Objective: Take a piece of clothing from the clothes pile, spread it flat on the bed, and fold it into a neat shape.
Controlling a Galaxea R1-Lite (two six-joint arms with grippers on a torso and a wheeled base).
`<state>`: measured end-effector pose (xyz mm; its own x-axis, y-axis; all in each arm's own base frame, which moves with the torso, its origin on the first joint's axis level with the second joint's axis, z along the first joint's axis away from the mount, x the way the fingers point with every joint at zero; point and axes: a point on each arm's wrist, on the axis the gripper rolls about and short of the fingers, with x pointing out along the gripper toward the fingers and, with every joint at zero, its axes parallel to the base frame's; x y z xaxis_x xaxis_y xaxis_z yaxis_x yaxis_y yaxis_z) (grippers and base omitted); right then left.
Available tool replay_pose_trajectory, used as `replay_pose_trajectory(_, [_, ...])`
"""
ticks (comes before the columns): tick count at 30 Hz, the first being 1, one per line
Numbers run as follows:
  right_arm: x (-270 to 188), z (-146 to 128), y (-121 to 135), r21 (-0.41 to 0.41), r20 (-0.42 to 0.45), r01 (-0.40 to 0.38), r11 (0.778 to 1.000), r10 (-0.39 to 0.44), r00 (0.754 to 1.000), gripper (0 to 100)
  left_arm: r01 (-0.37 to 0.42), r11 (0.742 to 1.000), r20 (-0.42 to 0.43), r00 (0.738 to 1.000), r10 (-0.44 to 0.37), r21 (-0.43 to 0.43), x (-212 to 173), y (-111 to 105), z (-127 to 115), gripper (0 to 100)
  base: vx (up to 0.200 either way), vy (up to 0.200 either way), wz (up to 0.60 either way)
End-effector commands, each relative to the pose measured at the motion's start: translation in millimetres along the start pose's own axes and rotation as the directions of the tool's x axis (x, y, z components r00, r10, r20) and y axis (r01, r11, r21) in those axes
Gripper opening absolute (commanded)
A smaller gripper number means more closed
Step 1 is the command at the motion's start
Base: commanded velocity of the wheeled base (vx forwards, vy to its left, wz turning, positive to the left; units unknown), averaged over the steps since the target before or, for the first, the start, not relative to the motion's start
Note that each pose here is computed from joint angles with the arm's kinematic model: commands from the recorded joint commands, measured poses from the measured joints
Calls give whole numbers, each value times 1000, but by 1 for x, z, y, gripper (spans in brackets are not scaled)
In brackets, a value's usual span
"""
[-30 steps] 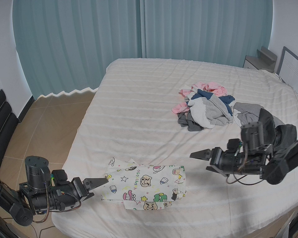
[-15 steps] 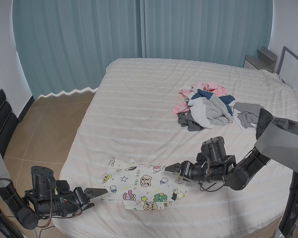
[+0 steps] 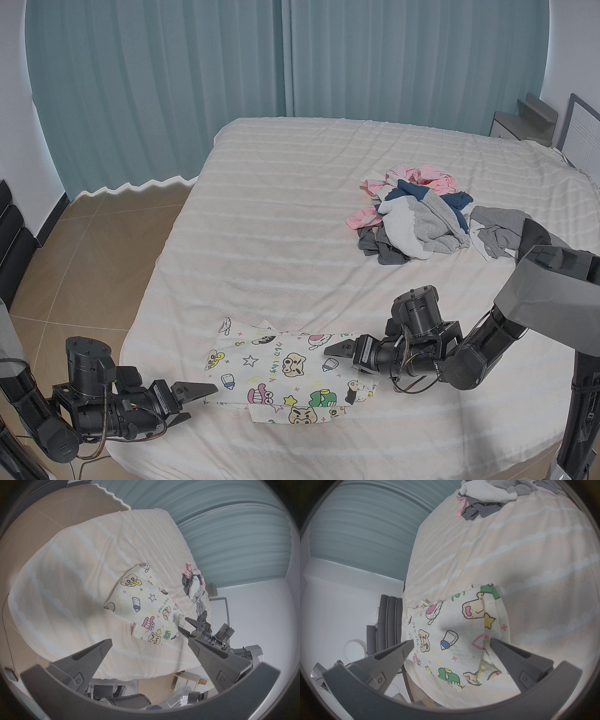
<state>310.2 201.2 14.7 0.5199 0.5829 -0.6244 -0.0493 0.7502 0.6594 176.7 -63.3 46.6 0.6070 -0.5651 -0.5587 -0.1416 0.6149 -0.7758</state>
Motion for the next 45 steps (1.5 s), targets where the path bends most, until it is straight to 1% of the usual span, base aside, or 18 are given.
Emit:
replay_pose_trajectory(1, [7,-2,5,-13,-5,-12,1000,12,1000,100,-6,1000,-4,1000,6,-3,1,1,0,100,0,0,0])
replay_pose_trajectory(4, [9,-2,8,-17,-3,-18,1000,18,1000,100,-6,1000,-4,1000,6,-3,1,1,0,100,0,0,0])
replay_pose_trajectory(5, [11,-4,7,-19,-10,-15,1000,15,1000,0,-6,1000,-4,1000,6,-3,1,1,0,100,0,0,0])
replay_pose_trajectory(10, [13,-5,3,-16,1,13,1000,-13,1000,0,-7,1000,-3,1000,7,-5,1,1,0,100,0,0,0])
replay_pose_trajectory(14, [7,0,-2,-4,33,41,999,-41,999,0,-7,1000,-3,1000,7,-4,1,1,0,100,0,0,0])
replay_pose_trajectory(24, [-12,9,-4,10,68,41,999,-42,997,0,-8,1000,-4,1000,8,-4,1,1,0,100,0,0,0])
replay_pose_trajectory(28, [-13,12,-10,23,71,53,998,-55,996,0,-8,1000,-4,1000,8,-4,1,1,0,100,0,0,0])
replay_pose_trajectory(37, [-14,15,-13,29,78,60,998,-62,995,0,-9,1000,-5,1000,9,-5,1,2,0,100,0,0,0])
replay_pose_trajectory(43, [-10,10,-19,36,56,76,996,-78,995,0,-11,1000,-8,1000,11,-5,2,2,0,100,0,0,0])
replay_pose_trajectory(44, [-8,10,-20,35,53,81,996,-82,995,100,-10,1000,-6,1000,10,-2,2,2,0,100,0,0,0])
replay_pose_trajectory(45, [-8,10,-20,35,53,81,996,-82,995,100,-10,1000,-6,1000,10,-2,2,2,0,100,0,0,0])
